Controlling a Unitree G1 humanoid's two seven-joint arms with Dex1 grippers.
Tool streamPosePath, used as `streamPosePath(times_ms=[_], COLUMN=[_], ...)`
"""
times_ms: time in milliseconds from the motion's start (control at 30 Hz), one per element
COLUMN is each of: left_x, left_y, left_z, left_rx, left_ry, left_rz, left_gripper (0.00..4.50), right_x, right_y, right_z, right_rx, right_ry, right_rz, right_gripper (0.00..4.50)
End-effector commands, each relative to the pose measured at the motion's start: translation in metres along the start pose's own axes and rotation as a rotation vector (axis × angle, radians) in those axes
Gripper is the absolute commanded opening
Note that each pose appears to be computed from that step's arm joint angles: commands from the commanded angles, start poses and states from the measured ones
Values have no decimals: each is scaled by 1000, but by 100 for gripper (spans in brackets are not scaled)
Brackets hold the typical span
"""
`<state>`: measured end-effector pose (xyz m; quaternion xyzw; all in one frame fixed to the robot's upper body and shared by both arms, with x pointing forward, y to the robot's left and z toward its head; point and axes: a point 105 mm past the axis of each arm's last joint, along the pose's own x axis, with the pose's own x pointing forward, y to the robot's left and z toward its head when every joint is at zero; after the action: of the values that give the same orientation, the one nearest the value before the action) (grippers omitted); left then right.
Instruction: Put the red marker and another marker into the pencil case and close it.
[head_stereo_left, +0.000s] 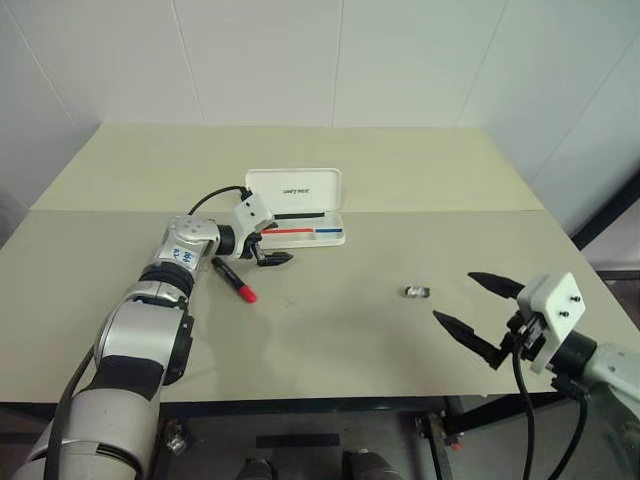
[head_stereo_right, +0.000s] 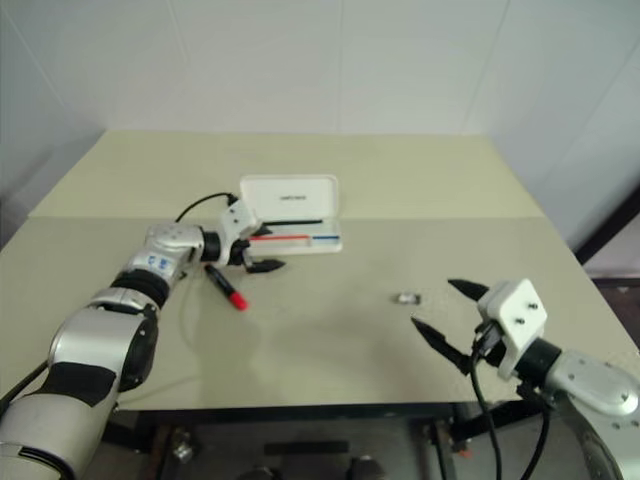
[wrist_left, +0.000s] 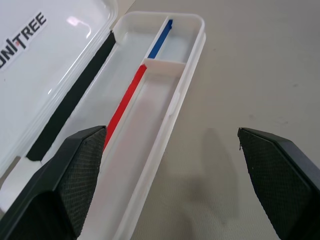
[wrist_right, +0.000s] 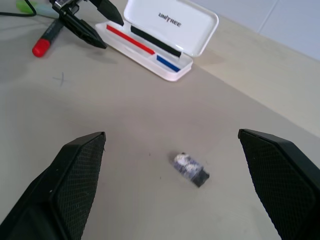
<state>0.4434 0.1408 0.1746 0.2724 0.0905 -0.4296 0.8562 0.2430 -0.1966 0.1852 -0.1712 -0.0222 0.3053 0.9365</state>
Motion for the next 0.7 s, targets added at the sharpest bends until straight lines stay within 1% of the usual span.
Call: streamPosePath(times_ms=[33,200,367,467,700], left_x=[0,2,6,8,14], left_y=[12,16,13,10,4], left_z=[19,18,10,2,-8], left_rx=[-16,-65,-104,-96,-61], left_ry=[-26,-11,28,70,137], left_rz=[57,105,105,98,87], left_gripper=[450,450,450,450,450], right_x=[-9,-12,-13,-15,-17], right_y=[-1,3,6,8,11], right_z=[14,14,14,14,14], right_rx=[-57,-51,-47,-46,-43], right_ry=[-40,-40,-42,-37,-28], right_rz=[-57,-81,-86,-88,-91], right_gripper=[449,449,449,449,449])
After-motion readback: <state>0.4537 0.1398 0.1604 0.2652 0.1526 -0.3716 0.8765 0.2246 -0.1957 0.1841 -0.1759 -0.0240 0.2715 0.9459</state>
